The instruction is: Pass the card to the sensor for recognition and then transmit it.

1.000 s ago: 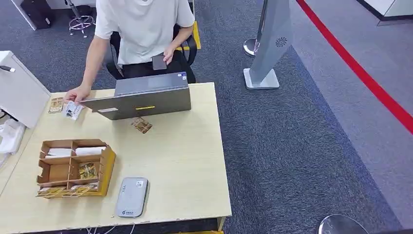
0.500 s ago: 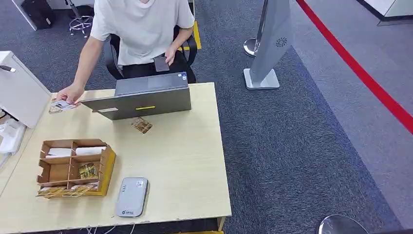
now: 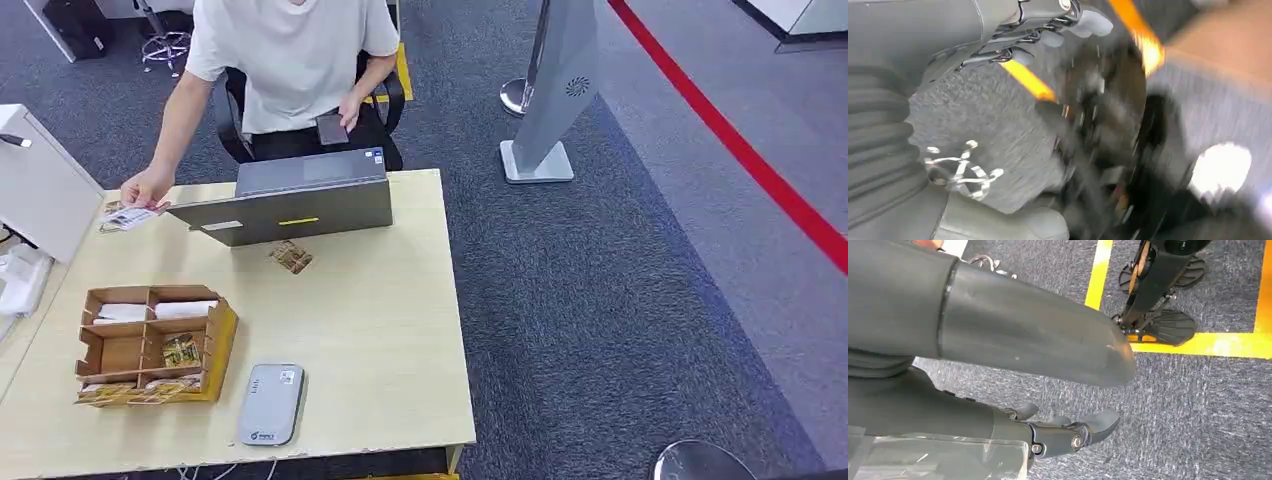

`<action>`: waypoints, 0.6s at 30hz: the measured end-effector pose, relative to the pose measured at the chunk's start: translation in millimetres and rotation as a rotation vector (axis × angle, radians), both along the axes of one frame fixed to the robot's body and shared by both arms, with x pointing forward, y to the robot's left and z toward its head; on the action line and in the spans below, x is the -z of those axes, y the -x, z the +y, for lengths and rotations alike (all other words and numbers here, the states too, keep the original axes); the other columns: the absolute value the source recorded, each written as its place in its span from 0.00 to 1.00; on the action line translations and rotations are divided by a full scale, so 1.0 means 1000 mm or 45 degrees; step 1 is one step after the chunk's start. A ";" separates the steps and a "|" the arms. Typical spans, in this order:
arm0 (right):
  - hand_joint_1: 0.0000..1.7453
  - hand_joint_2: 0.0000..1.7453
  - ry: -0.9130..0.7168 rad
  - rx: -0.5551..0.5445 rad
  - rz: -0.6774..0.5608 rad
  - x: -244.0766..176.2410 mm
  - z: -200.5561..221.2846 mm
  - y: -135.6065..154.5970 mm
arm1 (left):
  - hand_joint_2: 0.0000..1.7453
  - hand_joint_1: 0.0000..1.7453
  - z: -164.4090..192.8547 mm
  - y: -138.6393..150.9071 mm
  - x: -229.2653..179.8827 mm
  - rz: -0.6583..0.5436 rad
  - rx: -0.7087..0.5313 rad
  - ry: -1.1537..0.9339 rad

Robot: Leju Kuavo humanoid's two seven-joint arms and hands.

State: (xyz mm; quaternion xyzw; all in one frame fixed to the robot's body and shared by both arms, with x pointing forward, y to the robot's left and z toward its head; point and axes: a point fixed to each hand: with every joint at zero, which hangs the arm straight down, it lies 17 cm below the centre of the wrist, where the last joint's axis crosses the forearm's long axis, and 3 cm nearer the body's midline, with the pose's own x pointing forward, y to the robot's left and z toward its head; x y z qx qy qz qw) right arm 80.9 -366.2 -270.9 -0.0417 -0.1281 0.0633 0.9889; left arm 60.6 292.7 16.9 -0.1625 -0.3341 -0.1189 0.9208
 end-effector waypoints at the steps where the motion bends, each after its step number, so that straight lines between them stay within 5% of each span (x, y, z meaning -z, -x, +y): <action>1: 0.00 0.00 0.005 0.005 -0.001 0.000 -0.001 0.000 | 1.00 0.00 0.009 -0.005 0.003 -0.012 -0.102 -0.035; 3: 0.00 0.00 0.013 0.024 -0.002 0.000 -0.003 0.000 | 1.00 0.00 0.004 -0.001 0.006 -0.046 -0.184 -0.030; 5: 0.00 0.00 0.016 0.048 -0.006 0.001 -0.003 0.003 | 1.00 0.00 -0.064 -0.008 -0.005 -0.077 -0.201 0.131; 6: 0.00 0.00 0.018 0.058 -0.001 0.001 -0.004 0.007 | 1.00 0.00 -0.092 -0.029 -0.017 -0.133 -0.205 0.167; 9: 0.00 0.00 -0.004 0.098 -0.035 0.002 0.005 0.011 | 1.00 0.00 -0.080 -0.159 -0.086 -0.757 -0.283 -0.141; 11: 0.00 0.00 -0.017 0.130 -0.063 0.001 0.012 0.008 | 1.00 0.00 -0.014 -0.233 -0.106 -1.116 -0.329 -0.664; 13: 0.00 0.00 -0.033 0.140 -0.077 0.001 0.019 0.005 | 1.00 0.00 0.060 -0.263 -0.091 -1.185 -0.216 -1.010; 15: 0.00 0.00 -0.043 0.148 -0.083 0.001 0.023 0.006 | 1.00 0.00 0.127 -0.254 -0.080 -1.272 -0.285 -0.995; 18: 0.00 0.00 -0.048 0.164 -0.073 0.002 0.023 0.015 | 1.00 0.00 0.210 -0.213 -0.091 -1.485 -0.749 -0.801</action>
